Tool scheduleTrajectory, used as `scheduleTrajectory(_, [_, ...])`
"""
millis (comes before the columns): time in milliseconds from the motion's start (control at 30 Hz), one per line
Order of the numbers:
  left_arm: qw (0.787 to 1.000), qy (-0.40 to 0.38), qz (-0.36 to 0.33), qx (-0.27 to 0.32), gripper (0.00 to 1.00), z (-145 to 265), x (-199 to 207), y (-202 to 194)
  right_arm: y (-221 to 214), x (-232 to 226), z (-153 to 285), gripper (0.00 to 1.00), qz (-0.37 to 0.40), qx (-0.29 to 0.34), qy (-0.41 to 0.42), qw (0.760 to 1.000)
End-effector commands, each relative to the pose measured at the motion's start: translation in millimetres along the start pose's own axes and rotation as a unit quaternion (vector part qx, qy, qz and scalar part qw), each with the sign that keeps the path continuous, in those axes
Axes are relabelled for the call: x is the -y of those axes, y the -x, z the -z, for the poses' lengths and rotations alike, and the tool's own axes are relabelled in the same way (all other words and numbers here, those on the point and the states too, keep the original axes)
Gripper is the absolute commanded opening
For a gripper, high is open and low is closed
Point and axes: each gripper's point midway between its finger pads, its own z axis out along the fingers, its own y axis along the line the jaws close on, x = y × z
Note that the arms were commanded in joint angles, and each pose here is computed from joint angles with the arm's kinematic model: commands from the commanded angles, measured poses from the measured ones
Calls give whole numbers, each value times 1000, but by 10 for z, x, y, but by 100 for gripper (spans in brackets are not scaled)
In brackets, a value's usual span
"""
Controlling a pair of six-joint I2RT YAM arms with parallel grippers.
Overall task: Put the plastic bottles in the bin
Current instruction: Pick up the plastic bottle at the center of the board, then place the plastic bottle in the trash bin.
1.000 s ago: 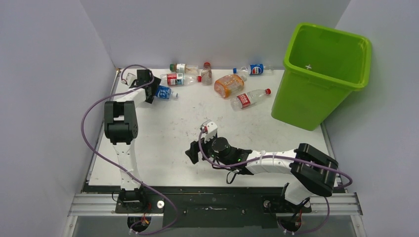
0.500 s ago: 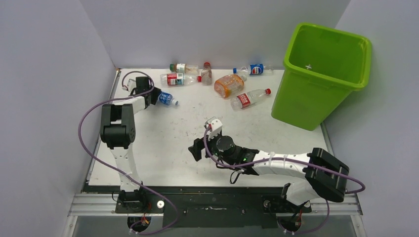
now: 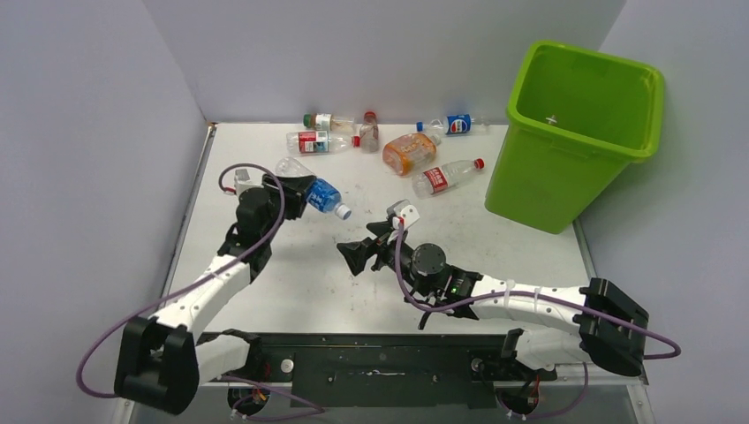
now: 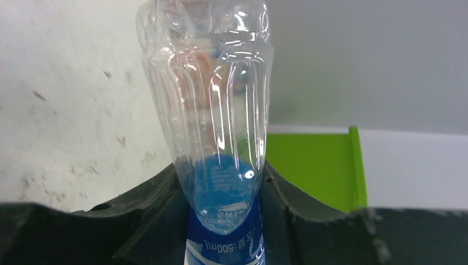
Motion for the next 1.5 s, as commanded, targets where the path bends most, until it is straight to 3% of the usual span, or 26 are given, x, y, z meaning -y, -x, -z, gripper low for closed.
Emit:
scheduleTrajectory(0, [998, -53, 36, -1, 20, 352, 214, -188, 377, -213, -43, 90, -19, 73, 28, 997])
scheduleTrajectory(167, [996, -80, 35, 0, 18, 654, 378, -202, 416, -181, -41, 90, -24, 86, 4, 996])
scheduleTrajectory(367, [995, -95, 35, -13, 17, 821, 439, -241, 414, -290, -107, 97, -32, 85, 23, 996])
scheduleTrajectory(500, [994, -96, 34, -25, 17, 860, 427, -307, 387, -346, -192, 94, -34, 81, 28, 996])
scheduleTrajectory(633, [993, -103, 27, -47, 17, 907, 442, -426, 409, -398, -227, 78, -37, 87, 39, 995])
scheduleTrajectory(900, [992, -108, 12, -68, 17, 969, 409, -549, 319, -420, -266, 36, -38, 75, 44, 995])
scheduleTrajectory(967, [991, -111, 2, -72, 17, 980, 418, -572, 306, -443, -280, 16, -38, 68, 48, 996])
scheduleTrajectory(1000, [991, -112, -6, -73, 20, 986, 425, -582, 273, -442, -297, 7, -35, 58, 45, 997])
scheduleTrajectory(1067, [991, -111, -19, -74, 32, 996, 423, -587, 234, -446, -305, 5, -27, 41, 43, 998])
scheduleTrajectory(1100, [991, -112, -25, -74, 43, 1007, 428, -585, 234, -443, -288, 5, -24, 37, 43, 998])
scheduleTrajectory(1167, [990, -110, -52, -67, 77, 1034, 424, -555, 231, -410, -227, 5, -17, 23, 37, 999])
scheduleTrajectory(1200, [990, -106, -72, -57, 98, 1057, 414, -507, 256, -381, -182, 5, -13, 17, 31, 999])
scheduleTrajectory(1333, [978, -103, -173, 48, 96, 1297, 514, -27, 346, -124, 90, 5, 18, -34, -13, 999])
scheduleTrajectory(1400, [951, -144, -255, 103, 96, 1476, 747, 182, 395, 10, 206, 5, 33, -79, -27, 996])
scheduleTrajectory(1467, [904, -196, -359, 125, 96, 1647, 1033, 227, 393, 111, 355, 5, 47, -134, -27, 989])
